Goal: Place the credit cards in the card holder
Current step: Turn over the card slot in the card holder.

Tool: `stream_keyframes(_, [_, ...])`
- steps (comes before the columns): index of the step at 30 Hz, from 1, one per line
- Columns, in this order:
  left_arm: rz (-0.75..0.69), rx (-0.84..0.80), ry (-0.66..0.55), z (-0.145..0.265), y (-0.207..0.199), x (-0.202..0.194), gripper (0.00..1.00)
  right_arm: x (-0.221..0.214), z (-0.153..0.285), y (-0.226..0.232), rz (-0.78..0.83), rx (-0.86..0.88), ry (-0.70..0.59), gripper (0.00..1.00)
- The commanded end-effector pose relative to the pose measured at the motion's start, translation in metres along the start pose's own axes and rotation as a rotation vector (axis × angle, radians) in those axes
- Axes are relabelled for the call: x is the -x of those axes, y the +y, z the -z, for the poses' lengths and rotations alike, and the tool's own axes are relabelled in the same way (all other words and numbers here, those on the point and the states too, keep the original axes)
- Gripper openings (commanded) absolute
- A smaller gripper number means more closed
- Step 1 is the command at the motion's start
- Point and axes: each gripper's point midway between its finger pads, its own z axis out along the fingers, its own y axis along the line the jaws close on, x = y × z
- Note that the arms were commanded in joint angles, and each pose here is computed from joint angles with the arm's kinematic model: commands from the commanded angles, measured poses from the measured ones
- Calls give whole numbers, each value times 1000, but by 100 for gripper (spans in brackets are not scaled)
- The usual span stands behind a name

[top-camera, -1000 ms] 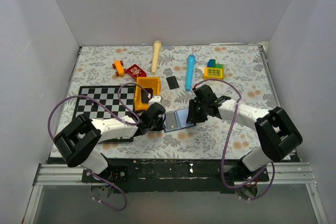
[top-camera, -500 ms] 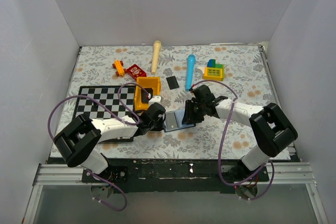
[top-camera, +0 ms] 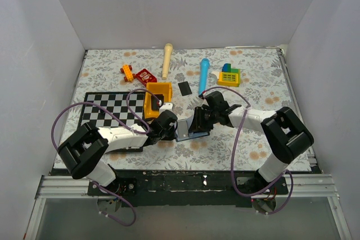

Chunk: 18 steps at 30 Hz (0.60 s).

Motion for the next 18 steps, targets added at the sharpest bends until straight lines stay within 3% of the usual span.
stream_keyframes(1, [-34, 19, 72, 0, 7, -20, 4, 5, -8, 17, 2, 117, -28, 42])
stream_keyframes(18, [-32, 20, 80, -1, 7, -22, 3, 2, -15, 49, 12, 311, -12, 42])
